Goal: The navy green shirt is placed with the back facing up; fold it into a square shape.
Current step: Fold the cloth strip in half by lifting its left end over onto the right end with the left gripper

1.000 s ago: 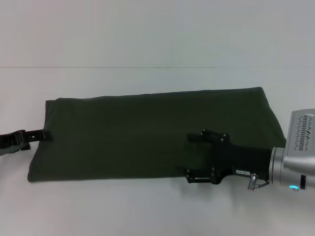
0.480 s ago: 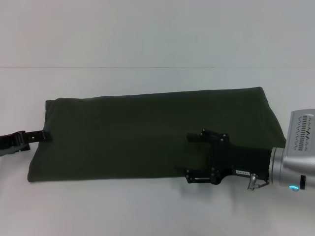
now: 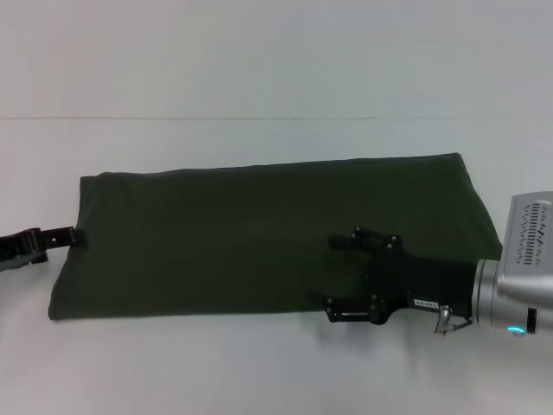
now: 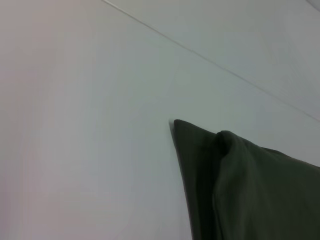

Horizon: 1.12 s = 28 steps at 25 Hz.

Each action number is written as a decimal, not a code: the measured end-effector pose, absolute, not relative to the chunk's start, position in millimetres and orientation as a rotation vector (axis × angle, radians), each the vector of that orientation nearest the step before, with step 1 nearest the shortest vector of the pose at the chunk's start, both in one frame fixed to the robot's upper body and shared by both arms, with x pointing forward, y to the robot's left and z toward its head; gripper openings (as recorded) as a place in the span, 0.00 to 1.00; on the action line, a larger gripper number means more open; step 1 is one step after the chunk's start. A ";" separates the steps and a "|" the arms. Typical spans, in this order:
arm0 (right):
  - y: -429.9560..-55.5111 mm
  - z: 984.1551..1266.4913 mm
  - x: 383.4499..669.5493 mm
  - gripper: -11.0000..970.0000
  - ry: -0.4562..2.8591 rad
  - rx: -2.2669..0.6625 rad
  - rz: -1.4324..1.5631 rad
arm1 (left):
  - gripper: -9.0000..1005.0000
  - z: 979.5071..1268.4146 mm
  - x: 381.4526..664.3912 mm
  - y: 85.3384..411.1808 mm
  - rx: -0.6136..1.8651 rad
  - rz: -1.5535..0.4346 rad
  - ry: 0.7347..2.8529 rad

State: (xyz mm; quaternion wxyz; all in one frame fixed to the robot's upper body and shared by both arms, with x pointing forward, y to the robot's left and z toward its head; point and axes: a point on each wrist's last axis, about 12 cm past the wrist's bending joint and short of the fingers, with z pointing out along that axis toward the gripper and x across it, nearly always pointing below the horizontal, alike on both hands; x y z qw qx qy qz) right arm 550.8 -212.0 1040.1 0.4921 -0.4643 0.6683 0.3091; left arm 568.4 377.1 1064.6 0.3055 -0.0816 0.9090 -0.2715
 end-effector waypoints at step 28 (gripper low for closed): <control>-211.6 1039.2 550.0 0.97 1.627 -1.122 0.755 | 0.85 1058.9 569.3 363.9 -0.205 -0.757 2.419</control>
